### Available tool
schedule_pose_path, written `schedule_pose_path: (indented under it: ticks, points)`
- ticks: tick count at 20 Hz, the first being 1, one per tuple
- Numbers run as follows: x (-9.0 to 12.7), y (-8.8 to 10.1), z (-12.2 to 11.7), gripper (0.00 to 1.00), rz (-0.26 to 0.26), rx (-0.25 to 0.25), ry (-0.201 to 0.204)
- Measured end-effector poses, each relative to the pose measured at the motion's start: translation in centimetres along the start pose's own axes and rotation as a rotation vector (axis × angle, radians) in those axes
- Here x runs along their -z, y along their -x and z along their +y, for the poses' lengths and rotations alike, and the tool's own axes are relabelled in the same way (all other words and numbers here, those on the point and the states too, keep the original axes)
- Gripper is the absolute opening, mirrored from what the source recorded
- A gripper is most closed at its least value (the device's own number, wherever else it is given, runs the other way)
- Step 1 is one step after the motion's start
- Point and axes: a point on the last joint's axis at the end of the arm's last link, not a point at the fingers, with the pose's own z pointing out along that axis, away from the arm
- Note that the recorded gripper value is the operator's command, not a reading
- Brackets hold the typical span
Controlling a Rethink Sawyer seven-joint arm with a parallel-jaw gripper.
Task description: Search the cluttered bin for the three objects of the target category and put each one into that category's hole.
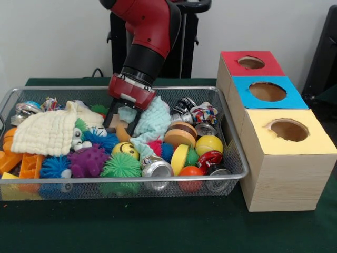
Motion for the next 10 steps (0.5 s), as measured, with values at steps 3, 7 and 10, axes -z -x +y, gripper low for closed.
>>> schedule_pose_path:
  ticks: [3,7,10]
  points:
    - [-0.06,-0.06,0.00,1.00,-0.005,0.003,0.003]
    - [-0.13,-0.01,-0.03,1.00,-0.006,0.002,0.003]
    - [-0.24,0.11,-0.06,1.00,-0.008,0.002,0.003]
